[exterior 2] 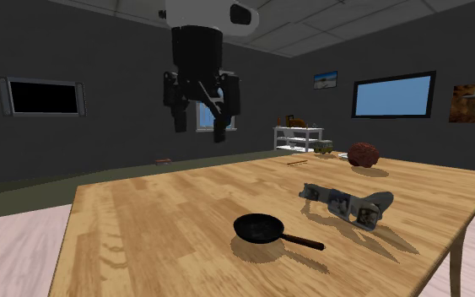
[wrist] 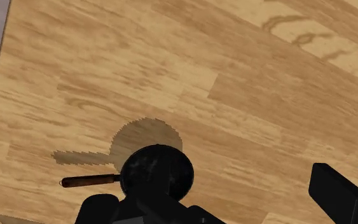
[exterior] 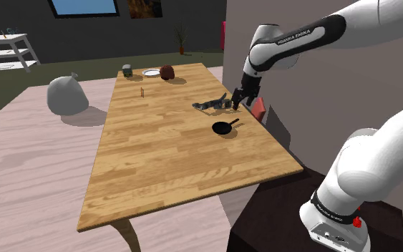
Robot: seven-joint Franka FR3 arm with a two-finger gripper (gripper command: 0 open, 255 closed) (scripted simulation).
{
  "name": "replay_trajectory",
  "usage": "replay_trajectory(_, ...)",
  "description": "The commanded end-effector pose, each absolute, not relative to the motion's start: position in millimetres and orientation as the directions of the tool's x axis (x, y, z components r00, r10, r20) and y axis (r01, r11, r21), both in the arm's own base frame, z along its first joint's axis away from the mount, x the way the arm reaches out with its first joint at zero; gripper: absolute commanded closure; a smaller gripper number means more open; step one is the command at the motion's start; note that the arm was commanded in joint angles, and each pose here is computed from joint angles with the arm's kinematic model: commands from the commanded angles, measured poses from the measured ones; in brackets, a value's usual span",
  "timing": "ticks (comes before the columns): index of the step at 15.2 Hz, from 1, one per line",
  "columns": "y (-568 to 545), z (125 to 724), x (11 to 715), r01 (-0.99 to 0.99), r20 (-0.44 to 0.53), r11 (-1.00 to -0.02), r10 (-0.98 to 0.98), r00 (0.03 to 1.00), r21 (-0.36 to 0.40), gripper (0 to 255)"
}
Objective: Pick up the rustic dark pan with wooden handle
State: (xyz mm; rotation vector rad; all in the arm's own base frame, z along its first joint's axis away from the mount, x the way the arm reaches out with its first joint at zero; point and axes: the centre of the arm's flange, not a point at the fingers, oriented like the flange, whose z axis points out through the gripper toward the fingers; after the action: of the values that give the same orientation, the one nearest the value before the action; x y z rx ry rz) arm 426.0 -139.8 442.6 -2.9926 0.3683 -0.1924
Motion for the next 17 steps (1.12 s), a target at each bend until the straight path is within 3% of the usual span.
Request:
replay_trajectory(1,-156,423,438,-0.260,0.113,-0.953,-0.279,0.954,-0.157,0)
replay_trajectory(17,-284,261,518,-0.446,0.092,-0.828,-0.501,0.860,-0.342,0)
